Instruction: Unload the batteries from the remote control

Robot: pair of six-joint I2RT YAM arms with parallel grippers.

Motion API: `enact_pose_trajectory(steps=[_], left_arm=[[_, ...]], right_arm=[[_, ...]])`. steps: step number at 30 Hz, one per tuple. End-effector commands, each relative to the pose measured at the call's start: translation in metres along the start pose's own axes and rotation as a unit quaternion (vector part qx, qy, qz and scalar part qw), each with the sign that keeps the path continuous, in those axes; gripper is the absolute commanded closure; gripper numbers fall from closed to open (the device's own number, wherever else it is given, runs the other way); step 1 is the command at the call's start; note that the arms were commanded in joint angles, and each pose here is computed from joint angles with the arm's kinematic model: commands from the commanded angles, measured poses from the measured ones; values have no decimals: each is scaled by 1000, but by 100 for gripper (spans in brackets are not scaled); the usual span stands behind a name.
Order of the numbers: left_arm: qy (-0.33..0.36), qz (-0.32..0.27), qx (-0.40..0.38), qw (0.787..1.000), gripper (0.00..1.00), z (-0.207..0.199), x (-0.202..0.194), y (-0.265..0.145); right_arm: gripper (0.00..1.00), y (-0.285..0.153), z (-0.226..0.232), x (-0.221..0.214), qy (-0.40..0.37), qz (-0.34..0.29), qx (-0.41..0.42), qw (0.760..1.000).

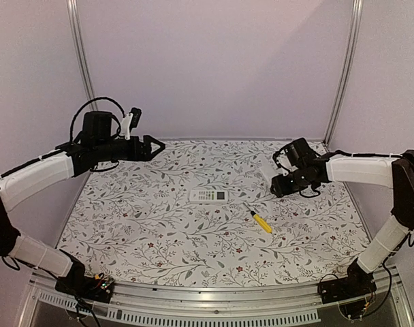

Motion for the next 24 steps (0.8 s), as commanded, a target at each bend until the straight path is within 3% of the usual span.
enact_pose_trajectory(steps=[1, 11, 18, 24], left_arm=[[-43, 55, -116, 991, 5, -24, -21, 23], [-83, 110, -214, 967, 7, -40, -44, 42], [-107, 142, -248, 952, 12, -43, -53, 49], [-128, 174, -277, 936, 31, -48, -64, 56]], right_arm=[[53, -25, 66, 11, -102, -26, 72, 992], [53, -68, 196, 29, -242, -118, 178, 947], [53, -83, 224, 38, -281, -152, 198, 927], [53, -88, 229, 43, -294, -165, 197, 921]])
Point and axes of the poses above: each gripper's point midway between its finger pads, its own y axis out along the fingers, its own z axis along the line the jaws close on, x = y × z, the point moved 7 cm from there along -y, back along the fingers, and after that the axes turned 3 degrees about -y, right-handed, at the moved point
